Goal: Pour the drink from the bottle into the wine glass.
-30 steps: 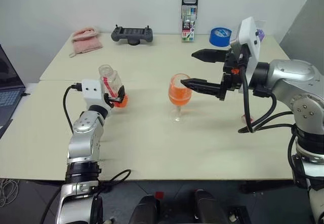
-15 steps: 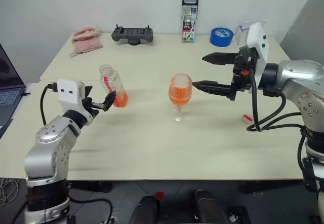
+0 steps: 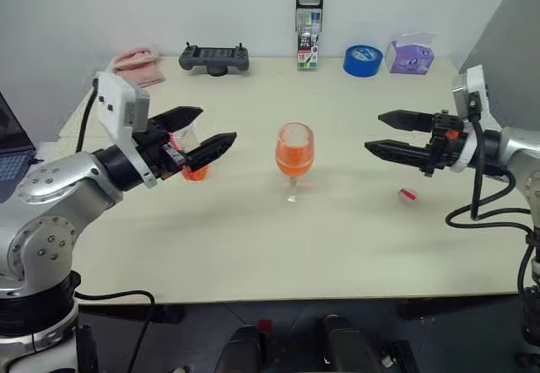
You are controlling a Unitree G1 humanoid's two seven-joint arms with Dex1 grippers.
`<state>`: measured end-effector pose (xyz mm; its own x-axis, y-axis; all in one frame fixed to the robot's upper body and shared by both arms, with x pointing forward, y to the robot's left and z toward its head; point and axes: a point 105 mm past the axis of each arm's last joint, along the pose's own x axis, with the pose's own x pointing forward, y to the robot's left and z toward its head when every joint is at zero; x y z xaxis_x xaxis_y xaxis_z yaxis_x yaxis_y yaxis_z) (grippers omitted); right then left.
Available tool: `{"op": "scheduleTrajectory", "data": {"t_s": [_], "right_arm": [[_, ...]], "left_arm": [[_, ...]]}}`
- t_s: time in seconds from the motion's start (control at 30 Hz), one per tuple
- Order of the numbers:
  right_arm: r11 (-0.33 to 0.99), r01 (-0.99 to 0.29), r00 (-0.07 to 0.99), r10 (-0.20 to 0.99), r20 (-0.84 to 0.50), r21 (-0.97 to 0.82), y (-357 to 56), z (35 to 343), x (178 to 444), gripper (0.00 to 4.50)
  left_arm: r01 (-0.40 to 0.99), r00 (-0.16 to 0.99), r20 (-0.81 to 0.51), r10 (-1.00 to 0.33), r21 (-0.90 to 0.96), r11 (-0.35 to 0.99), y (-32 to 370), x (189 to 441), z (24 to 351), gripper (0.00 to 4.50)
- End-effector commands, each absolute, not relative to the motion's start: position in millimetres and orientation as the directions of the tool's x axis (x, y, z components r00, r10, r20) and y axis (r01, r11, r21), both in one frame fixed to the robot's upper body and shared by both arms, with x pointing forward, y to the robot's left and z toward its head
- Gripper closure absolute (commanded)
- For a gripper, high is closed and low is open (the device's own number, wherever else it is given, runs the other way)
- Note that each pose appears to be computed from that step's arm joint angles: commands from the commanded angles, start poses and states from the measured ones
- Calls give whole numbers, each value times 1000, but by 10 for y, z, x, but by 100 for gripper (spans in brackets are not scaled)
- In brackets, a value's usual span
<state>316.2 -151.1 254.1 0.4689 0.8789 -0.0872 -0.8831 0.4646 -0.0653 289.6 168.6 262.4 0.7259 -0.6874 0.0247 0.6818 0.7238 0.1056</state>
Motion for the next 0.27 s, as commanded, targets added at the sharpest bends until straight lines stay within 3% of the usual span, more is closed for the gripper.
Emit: {"op": "scheduleTrajectory", "data": {"t_s": [0.03, 0.27], "right_arm": [[456, -881, 467, 881, -74, -129, -1496, 2649, 3158, 0], [458, -879, 469, 880, -73, -132, -1533, 2676, 3137, 0]], "left_arm": [[682, 724, 3, -690, 150, 716, 1688, 2815, 2641, 1], [696, 709, 1, -705, 163, 700, 1680, 2782, 2660, 1]]}}
